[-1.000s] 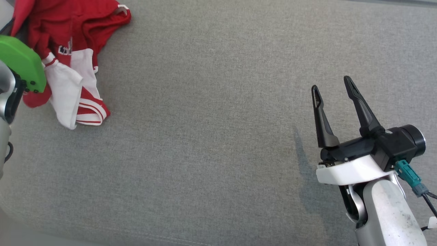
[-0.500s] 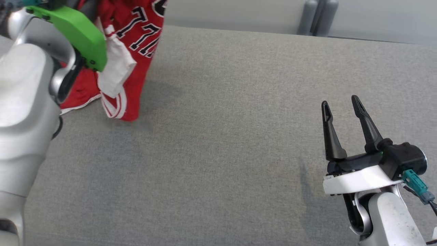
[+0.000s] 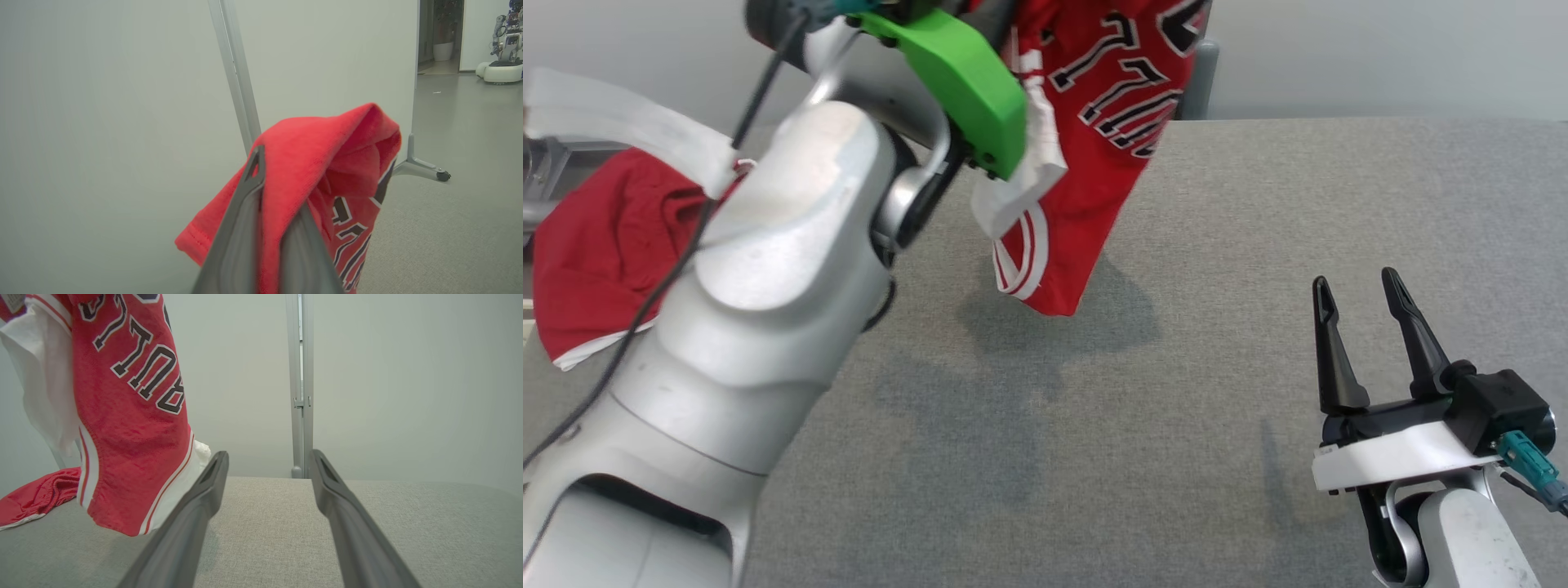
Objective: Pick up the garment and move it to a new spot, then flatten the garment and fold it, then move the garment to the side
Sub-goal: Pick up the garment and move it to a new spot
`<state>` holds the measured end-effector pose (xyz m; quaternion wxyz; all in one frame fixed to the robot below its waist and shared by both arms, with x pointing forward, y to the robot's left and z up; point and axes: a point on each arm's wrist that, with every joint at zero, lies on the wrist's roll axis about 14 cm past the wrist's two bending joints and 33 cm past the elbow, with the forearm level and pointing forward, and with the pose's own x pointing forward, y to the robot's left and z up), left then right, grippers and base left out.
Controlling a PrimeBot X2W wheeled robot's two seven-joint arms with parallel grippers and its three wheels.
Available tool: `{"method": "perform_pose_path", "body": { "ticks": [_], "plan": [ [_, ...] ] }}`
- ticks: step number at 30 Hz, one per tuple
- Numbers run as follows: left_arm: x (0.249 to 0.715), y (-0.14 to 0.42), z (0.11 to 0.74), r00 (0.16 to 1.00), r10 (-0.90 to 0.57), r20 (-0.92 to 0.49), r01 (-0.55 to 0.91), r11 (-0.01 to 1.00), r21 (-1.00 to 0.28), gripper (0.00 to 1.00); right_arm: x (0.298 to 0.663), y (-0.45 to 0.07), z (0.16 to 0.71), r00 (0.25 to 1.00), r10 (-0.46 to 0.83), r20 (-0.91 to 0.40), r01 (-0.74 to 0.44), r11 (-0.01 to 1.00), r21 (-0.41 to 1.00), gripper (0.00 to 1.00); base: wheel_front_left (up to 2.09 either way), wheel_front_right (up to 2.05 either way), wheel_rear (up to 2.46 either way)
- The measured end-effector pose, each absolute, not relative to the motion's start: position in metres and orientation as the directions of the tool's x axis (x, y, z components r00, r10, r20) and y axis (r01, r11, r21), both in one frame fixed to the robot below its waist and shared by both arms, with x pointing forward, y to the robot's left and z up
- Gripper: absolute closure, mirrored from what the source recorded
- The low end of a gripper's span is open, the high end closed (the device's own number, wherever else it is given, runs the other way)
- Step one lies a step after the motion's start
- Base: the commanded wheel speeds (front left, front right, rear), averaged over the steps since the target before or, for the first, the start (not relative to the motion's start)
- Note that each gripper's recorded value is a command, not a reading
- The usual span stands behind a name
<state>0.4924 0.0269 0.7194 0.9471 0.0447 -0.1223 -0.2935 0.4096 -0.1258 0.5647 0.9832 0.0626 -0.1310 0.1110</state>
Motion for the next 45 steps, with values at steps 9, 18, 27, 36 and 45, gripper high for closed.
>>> {"method": "perform_pose_path", "body": {
  "ticks": [9,18,27,36,45],
  "plan": [
    [0.467,-0.050,0.701,0.716,-0.665,0.212,0.671,0.739,0.053,1.00,0.402,-0.147,0.564,0.952,0.147,0.267,-0.175,0.981,0.084,0.00,0.00,0.00,0.00],
    [0.485,-0.041,0.596,0.792,-0.610,-0.015,0.600,0.783,-0.166,1.00,0.407,-0.151,0.553,0.962,0.139,0.237,-0.161,0.984,0.078,0.00,0.00,0.00,0.00],
    [0.517,0.025,0.486,0.876,-0.408,-0.257,0.362,0.909,-0.209,1.00,0.417,-0.155,0.541,0.969,0.132,0.208,-0.150,0.986,0.072,0.00,0.00,0.00,0.00],
    [0.554,0.065,0.452,0.906,-0.280,-0.317,0.241,0.958,-0.156,0.80,0.429,-0.160,0.531,0.975,0.122,0.187,-0.136,0.989,0.065,0.00,0.00,0.00,0.00],
    [0.564,0.082,0.429,0.895,-0.237,-0.377,0.196,0.970,-0.144,0.00,0.432,-0.169,0.522,0.982,0.099,0.161,-0.110,0.992,0.061,0.00,0.00,0.00,0.00]
  ]
}}
